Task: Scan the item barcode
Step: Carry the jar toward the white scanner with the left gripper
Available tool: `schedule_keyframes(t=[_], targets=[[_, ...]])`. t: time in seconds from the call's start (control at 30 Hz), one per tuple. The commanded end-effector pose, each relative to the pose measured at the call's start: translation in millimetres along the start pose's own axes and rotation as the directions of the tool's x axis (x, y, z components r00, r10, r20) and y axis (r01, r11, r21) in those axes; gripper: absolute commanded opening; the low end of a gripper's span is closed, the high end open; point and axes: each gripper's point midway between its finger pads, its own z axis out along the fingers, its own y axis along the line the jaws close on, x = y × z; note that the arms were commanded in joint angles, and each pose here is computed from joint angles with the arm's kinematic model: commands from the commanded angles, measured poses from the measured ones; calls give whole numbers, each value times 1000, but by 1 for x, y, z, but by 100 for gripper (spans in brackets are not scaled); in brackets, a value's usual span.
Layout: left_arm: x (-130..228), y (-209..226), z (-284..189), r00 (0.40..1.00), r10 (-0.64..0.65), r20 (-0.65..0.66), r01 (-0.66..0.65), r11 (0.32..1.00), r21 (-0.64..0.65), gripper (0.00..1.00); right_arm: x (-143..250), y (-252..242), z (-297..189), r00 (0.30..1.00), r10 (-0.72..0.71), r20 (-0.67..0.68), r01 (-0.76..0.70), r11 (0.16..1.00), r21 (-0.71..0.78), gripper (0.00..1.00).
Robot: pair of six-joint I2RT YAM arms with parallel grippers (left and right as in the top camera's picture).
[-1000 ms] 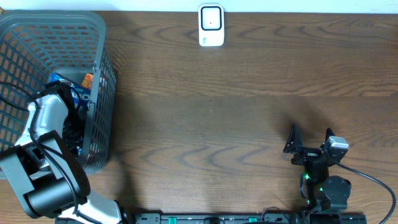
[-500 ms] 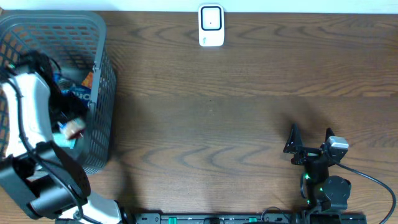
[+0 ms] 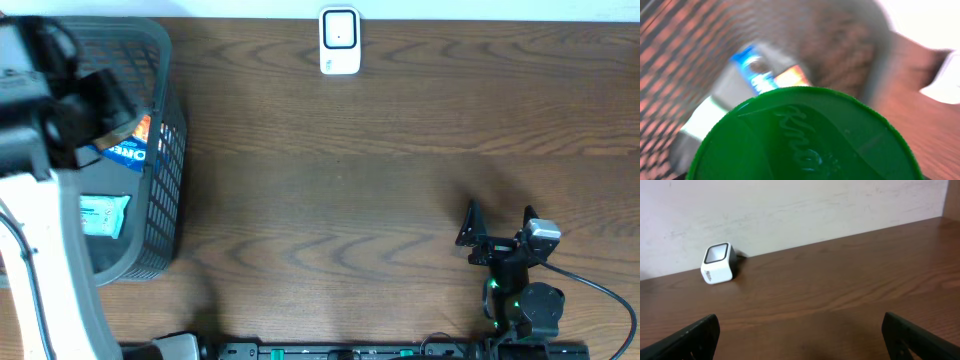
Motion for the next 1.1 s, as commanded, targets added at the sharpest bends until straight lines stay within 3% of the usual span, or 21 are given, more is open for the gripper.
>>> schedule_keyframes(t=[0.0,0.17,0.47,0.77,0.9,1.07], targets=[[2,-63,-21,995,80,65,-89,985,149,61,1,1,0,1000,7,-1,-7,1000,-4,99],[27,-148,-17,971,219,98,-238,934,266,62,1,1,0,1000,7,-1,-7,1000,-4,99],[89,-214,49,954,272,126,-278,960,35,57,1,1,0,1000,7,-1,-7,1000,-4,99],[179,-257,138,977,73,200,-92,992,88,57,1,1,0,1000,7,-1,-7,1000,-4,99],[212,-260,164,978,-13,207,-18,988,151,57,1,1,0,1000,7,-1,-7,1000,-4,99],[240,-248,182,976,-30,214,-10,983,182,58,1,1,0,1000,7,-1,-7,1000,-4,99]])
